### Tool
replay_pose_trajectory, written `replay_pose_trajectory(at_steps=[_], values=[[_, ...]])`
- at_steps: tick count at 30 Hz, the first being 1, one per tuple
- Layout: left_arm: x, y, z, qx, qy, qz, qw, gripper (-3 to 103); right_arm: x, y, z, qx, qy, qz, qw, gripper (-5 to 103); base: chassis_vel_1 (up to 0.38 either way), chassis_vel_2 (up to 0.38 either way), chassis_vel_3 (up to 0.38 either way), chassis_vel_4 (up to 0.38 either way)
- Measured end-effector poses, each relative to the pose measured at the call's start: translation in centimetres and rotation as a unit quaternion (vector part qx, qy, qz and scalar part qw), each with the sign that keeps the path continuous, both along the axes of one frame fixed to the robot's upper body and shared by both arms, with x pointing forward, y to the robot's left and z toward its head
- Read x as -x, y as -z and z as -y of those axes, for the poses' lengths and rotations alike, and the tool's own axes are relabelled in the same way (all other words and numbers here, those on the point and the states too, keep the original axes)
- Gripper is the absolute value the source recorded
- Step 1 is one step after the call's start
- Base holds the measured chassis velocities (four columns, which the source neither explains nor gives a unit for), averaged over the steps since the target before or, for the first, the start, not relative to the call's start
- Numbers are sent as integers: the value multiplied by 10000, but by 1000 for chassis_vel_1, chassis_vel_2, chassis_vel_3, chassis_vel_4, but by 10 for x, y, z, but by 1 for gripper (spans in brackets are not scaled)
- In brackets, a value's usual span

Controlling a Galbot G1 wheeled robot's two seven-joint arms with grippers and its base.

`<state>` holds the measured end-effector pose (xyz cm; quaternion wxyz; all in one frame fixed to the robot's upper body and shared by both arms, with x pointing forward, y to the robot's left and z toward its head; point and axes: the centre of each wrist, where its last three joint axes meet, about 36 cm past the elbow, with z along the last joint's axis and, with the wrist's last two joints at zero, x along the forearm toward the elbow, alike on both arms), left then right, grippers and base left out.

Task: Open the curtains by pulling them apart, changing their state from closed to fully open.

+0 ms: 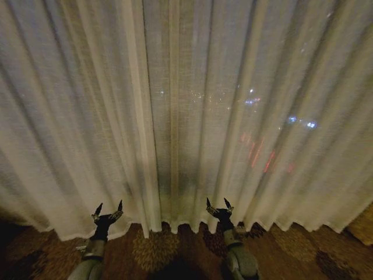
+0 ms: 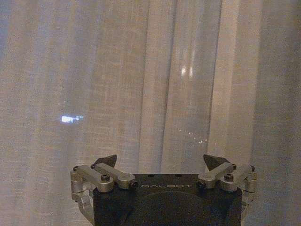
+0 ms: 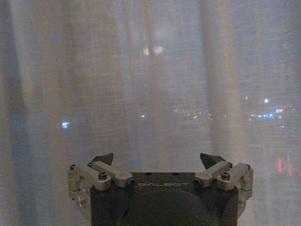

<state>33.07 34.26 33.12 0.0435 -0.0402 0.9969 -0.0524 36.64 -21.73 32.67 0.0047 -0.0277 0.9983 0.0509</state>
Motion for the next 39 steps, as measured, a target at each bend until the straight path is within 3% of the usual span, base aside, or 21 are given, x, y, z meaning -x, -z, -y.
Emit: replay_pose_trajectory(at_steps=[12, 18, 29, 39], values=[[0, 0, 0, 0, -1, -2, 10000, 100, -50, -1, -16, 235, 138, 177, 9995, 100, -7, 3, 8, 9], [0, 0, 0, 0, 0, -1, 10000, 100, -65, -6, -20, -38, 142, 210, 9997, 100, 8, -1, -4, 8], [0, 0, 0, 0, 0, -1, 10000, 100, -77, -4, -19, -168, -216, 304, 9992, 100, 0, 0, 0, 0], [0, 0, 0, 0, 0, -1, 10000, 100, -81, -6, -27, -197, -84, 248, 9995, 100, -104, 96, 106, -107]])
